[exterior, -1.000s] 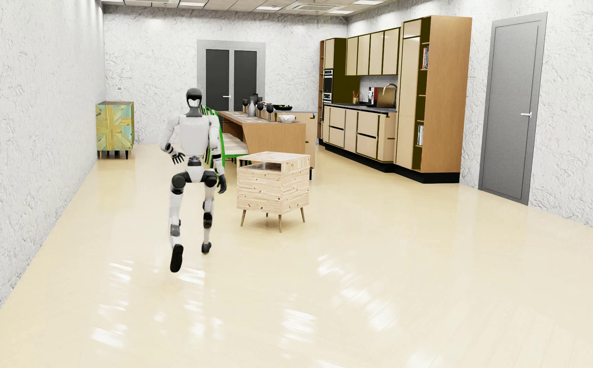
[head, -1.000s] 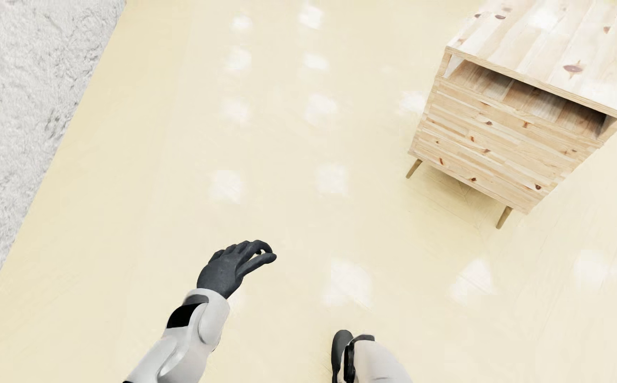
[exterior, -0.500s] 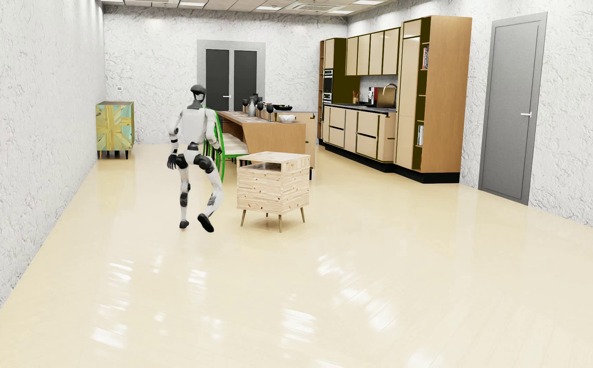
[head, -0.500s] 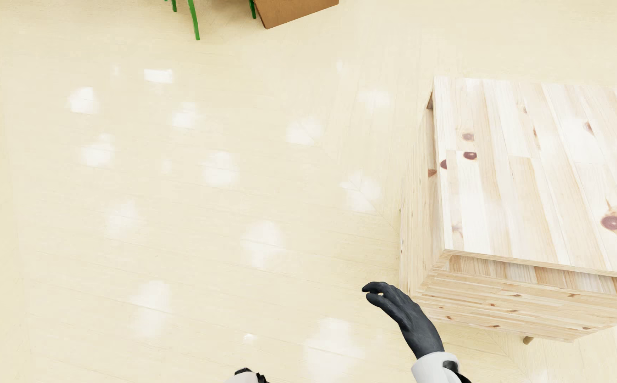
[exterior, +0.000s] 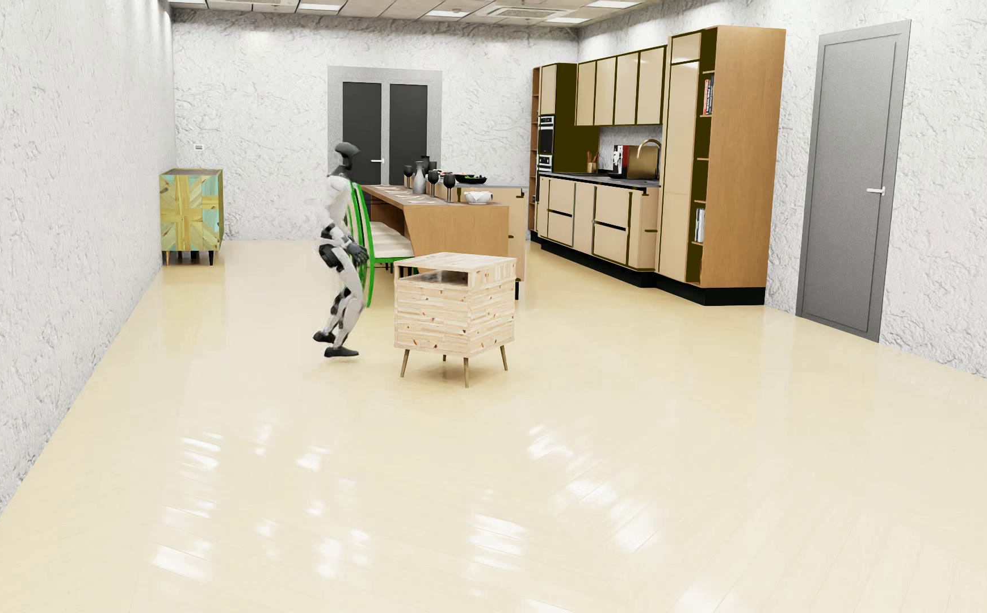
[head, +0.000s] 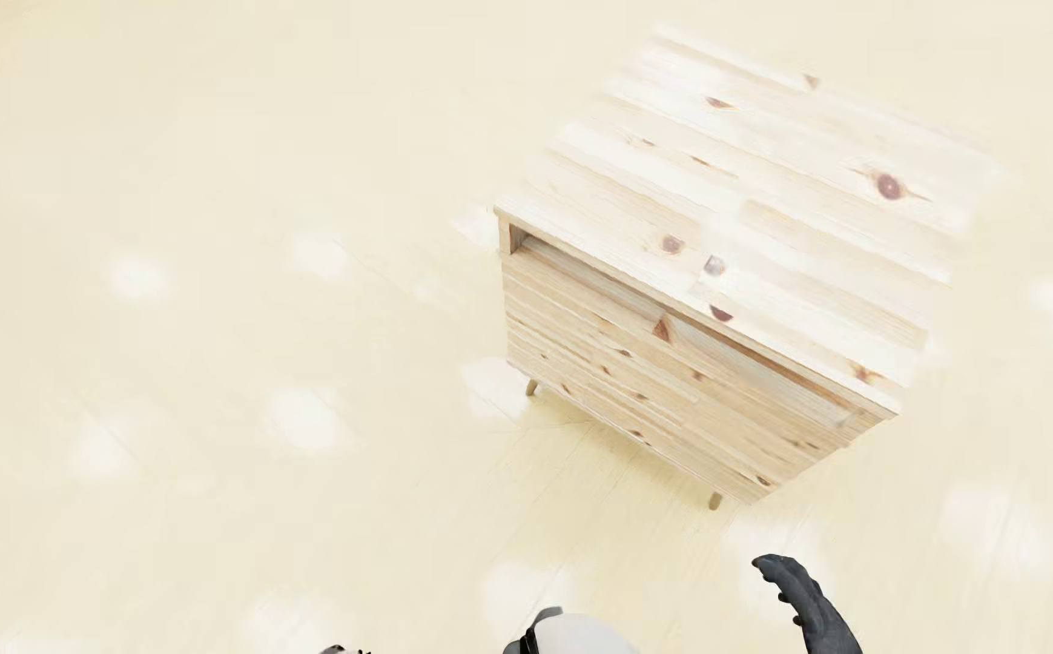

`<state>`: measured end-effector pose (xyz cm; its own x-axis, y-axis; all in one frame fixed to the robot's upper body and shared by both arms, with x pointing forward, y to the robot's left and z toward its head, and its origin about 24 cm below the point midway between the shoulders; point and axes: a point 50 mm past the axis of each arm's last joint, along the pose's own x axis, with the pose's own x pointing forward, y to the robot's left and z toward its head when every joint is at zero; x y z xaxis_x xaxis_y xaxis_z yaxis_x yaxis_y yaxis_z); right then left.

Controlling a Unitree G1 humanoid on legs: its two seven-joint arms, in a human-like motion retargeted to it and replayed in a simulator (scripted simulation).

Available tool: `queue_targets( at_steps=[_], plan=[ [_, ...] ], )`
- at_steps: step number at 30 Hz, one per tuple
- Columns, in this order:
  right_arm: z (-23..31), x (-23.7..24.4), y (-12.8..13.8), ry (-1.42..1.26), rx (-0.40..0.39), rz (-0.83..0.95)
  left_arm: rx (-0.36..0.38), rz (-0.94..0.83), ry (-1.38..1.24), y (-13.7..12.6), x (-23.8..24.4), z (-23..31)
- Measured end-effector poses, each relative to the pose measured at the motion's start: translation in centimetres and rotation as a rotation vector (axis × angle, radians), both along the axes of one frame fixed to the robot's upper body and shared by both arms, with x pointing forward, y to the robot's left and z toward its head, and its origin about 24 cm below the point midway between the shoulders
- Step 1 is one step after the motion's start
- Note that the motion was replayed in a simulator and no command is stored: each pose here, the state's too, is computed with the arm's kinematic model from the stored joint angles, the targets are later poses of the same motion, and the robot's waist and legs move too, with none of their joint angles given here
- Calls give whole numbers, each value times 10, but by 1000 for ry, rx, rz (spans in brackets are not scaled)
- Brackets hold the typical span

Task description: Approach the endtable

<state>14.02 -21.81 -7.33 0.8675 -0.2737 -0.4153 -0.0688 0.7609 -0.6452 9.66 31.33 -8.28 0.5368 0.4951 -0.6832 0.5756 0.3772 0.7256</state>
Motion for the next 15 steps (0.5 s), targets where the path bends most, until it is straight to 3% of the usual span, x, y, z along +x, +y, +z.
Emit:
queue_targets(
  at_steps=[2, 4, 7, 10, 12, 15],
  plan=[
    [8, 33, 50, 119, -82, 546, -85, 73, 133, -21, -44, -21],
    [25, 60, 78, 50, -74, 679, -167, 189, 102, -54, -59, -35],
    [22, 60, 63, 2, -99, 458, -249, 182, 99, -103, -25, -53],
    [-3, 40, 37, 149, -58, 306, -396, -62, 53, -134, 31, -48],
    [-27, 19, 22, 294, -38, 203, -408, -59, -86, -128, 57, -35],
    [-57, -8, 20, 503, -55, 141, -322, 89, -296, -99, 71, -18]
  ],
)
